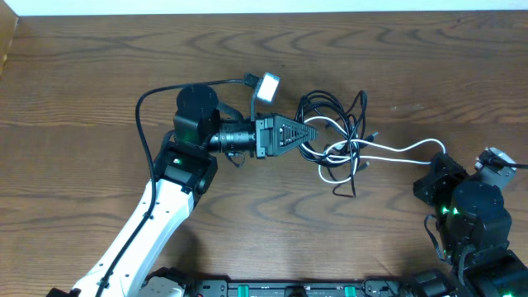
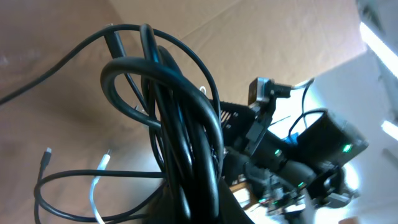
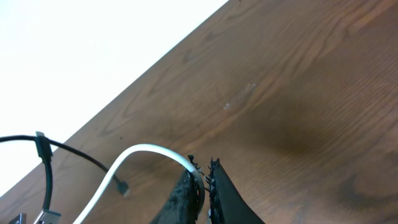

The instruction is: Untangle cables

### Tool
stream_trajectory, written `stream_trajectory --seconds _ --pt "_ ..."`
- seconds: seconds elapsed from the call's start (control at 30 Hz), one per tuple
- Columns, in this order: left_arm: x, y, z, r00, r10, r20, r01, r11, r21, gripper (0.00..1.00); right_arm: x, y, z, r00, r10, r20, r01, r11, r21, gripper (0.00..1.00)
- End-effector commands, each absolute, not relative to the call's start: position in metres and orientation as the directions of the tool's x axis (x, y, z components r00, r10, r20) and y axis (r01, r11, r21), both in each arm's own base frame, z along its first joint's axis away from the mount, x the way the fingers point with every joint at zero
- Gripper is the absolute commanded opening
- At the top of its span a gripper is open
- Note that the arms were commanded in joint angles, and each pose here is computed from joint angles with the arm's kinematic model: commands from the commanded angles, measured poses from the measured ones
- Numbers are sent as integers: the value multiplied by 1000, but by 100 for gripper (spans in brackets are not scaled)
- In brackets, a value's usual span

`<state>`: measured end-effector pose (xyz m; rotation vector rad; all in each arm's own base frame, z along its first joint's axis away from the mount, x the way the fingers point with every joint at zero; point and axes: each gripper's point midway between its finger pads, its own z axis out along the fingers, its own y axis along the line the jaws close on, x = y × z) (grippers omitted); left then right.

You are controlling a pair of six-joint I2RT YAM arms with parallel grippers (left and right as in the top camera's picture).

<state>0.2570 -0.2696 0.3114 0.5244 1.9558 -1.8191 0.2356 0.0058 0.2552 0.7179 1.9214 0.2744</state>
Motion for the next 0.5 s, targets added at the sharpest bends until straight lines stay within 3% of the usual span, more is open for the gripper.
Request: stream_trajectory --seconds 0.0,0.2,0.47 --pt "256 -267 321 -659 7 -752 751 59 -658 8 233 -13 262 -265 520 -812 399 825 399 5" --pt "258 -266 306 -540 45 -841 840 99 -534 9 220 -51 275 -154 442 -884 539 787 300 6" --pt "318 -234 241 -601 31 -799 667 569 -480 8 208 -70 309 -34 415 -909 592 741 317 6"
